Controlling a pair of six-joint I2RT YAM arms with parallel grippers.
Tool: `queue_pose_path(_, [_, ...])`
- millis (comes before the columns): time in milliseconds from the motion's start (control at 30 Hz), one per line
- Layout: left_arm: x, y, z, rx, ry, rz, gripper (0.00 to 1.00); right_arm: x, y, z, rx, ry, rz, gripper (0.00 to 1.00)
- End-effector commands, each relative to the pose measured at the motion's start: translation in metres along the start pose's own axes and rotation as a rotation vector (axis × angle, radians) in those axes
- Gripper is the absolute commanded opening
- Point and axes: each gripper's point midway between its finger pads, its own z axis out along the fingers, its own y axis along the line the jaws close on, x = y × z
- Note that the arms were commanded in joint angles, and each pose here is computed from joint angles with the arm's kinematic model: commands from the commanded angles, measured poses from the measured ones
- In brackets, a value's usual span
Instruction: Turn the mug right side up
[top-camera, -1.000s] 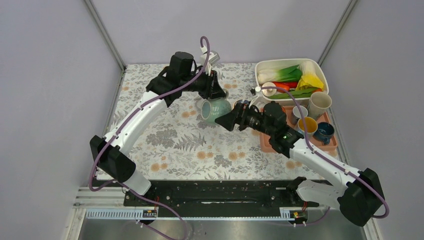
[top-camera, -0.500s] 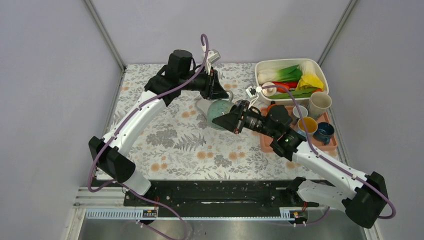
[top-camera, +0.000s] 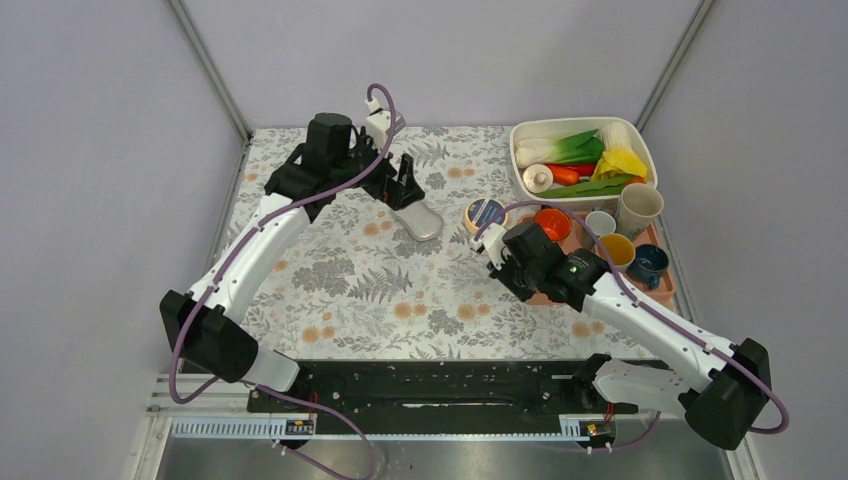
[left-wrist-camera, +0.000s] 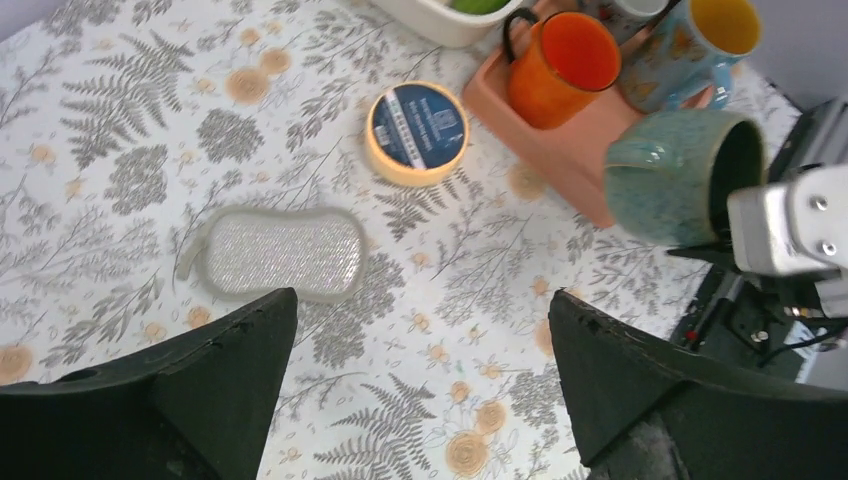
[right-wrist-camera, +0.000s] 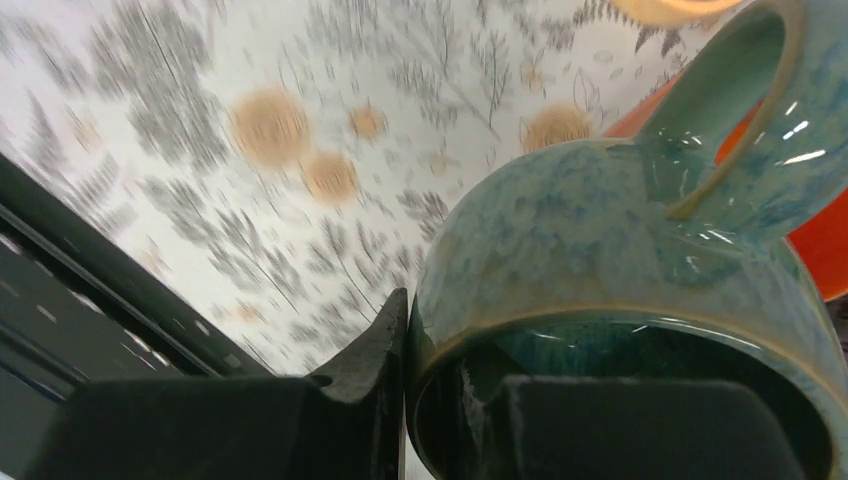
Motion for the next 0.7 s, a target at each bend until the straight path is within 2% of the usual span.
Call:
queue_pose_path(0, [0.008, 0.018, -0.008, -0.07, -0.033, 0.074, 0.99, 0.009, -0.037, -0.025, 0.058, 0.123, -0.487, 0.0])
queue_pose_path(67, [0.018, 0.022, -0.009, -0.084, -0.025, 0.086, 0.99, 0.019, -0.041, -0.025, 0.01, 0.135, -0.538, 0.0])
queue_pose_path(233, [0.043, 0.029, -0.014, -0.107, 0.003, 0.093, 0.99, 0.034, -0.068, -0.026, -0.049, 0.108, -0.512, 0.0])
queue_pose_path(467, [0.059, 0.039, -0.016, -0.145, 0.008, 0.073, 0.99, 0.067, -0.07, -0.017, -0.222, 0.261, -0.472, 0.0])
queue_pose_path(667, [0.062, 0.04, -0.019, -0.153, 0.004, 0.082, 0.99, 0.073, -0.098, -0.002, -0.178, 0.254, -0.475, 0.0])
